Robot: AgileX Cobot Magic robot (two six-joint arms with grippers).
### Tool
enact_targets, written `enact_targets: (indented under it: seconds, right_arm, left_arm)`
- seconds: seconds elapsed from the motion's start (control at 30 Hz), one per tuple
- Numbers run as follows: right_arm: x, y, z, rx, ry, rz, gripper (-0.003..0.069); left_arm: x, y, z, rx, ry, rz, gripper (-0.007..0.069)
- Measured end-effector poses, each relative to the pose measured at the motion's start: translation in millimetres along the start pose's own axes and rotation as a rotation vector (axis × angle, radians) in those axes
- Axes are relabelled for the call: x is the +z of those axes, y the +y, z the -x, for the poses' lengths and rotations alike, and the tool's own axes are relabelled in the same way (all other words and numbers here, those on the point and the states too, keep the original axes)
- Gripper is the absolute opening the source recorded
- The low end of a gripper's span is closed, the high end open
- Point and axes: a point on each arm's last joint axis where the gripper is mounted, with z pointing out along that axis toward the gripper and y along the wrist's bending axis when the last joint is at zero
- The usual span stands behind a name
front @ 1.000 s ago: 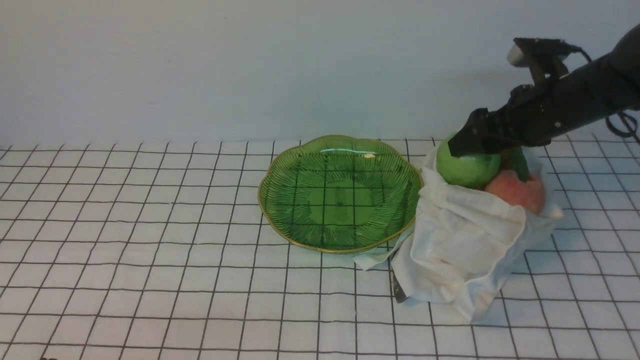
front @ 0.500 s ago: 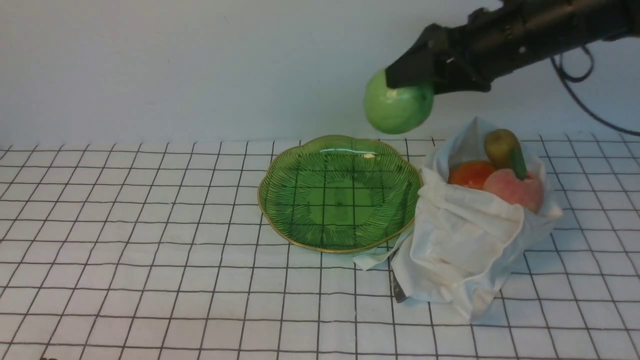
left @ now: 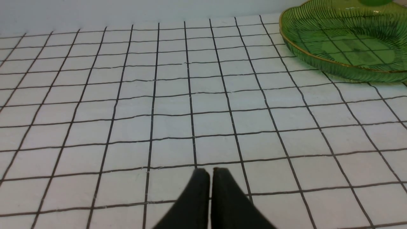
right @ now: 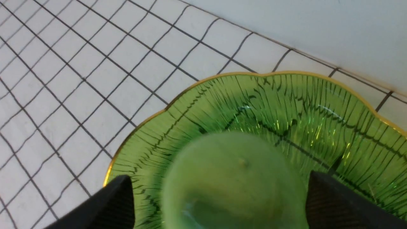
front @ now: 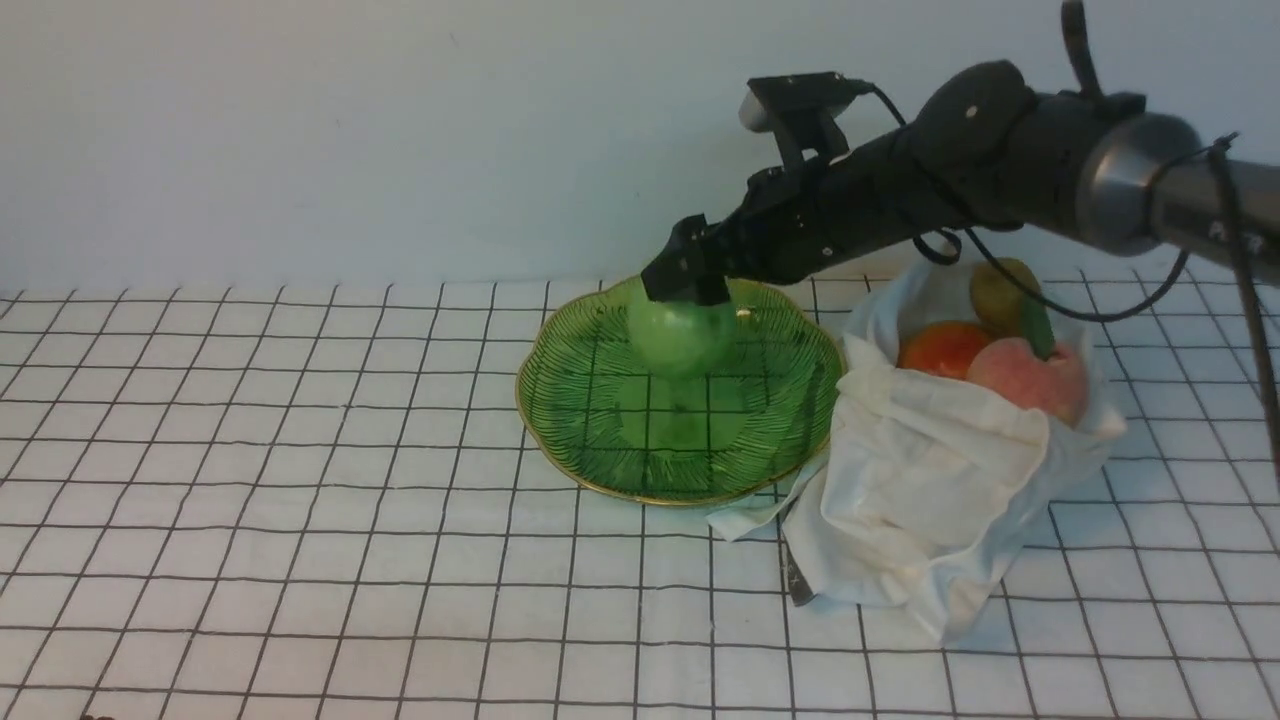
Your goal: Take the fruit out of the bag on the white checkered tablecloth and place them on the plate.
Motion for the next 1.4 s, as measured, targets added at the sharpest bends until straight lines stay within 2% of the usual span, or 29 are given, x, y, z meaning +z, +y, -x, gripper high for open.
enact_targets:
  seconds: [0.13, 0.27, 0.4, 0.43, 0.47, 0.57, 0.67, 0.73, 0.8, 0.93, 1.0, 1.1, 1.23, 1.3, 1.33, 1.37, 1.4]
  right_arm:
    - [-3, 1, 1, -0.042, 0.02, -0.003, 0.0691]
    - [-21, 8, 19, -0.116, 0.04, 0.023, 0.0679]
    - [-91, 27, 67, -0.177, 0.061, 0.023, 0.0532]
    - [-95, 28, 69, -0.187, 0.063, 0.019, 0.0523]
    - [-113, 32, 78, -0.198, 0.068, -0.008, 0.0463]
    - [-170, 39, 104, -0.2, 0.005, -0.17, 0.0307]
    - [-217, 45, 117, -0.15, -0.073, -0.313, 0.0167]
    - [-261, 55, 121, -0.09, -0.149, -0.408, 0.0049]
    - [-298, 68, 120, -0.061, -0.207, -0.458, 0.0009]
    - [-350, 96, 102, -0.039, -0.278, -0.469, -0.0012]
    - [-377, 113, 79, -0.036, -0.284, -0.464, -0.0013]
    - [-386, 122, 47, -0.022, -0.235, -0.458, -0.0013]
    - [-396, 137, -21, 0.003, -0.161, -0.447, -0.0013]
    - [-387, 138, -63, 0.01, -0.161, -0.442, -0.0014]
    - [-391, 140, -63, 0.004, -0.185, -0.444, -0.0014]
    - [-379, 138, -96, 0.002, -0.226, -0.446, -0.0014]
    - [-383, 140, -96, -0.005, -0.252, -0.448, -0.0014]
  left_arm:
    - [0, 0, 0, 0.0, 0.0, 0.0, -0.0008]
    - [0, 0, 0, 0.0, 0.0, 0.0, -0.0008]
    - [0, 0, 0, 0.0, 0.0, 0.0, -0.0008]
    - [0, 0, 0, 0.0, 0.0, 0.0, -0.0008]
    - [0, 0, 0, 0.0, 0.0, 0.0, -0.0008]
    - [0, 0, 0, 0.0, 0.0, 0.0, -0.0008]
    - [0, 0, 0, 0.0, 0.0, 0.0, -0.0008]
    - [0, 0, 0, 0.0, 0.0, 0.0, -0.0008]
    - [0, 0, 0, 0.0, 0.0, 0.0, -0.0008]
    - [0, 0, 0, 0.0, 0.0, 0.0, -0.0008]
    - [0, 0, 0, 0.0, 0.0, 0.0, -0.0008]
    - [0, 0, 0, 0.0, 0.0, 0.0, -0.0008]
    - [0, 0, 0, 0.0, 0.0, 0.0, -0.0008]
    - [0, 0, 0, 0.0, 0.0, 0.0, -0.0008]
    - [0, 0, 0, 0.0, 0.0, 0.0, -0.0008]
    - [0, 0, 0, 0.0, 0.0, 0.0, -0.0008]
    - [0, 0, 0, 0.0, 0.0, 0.0, -0.0008]
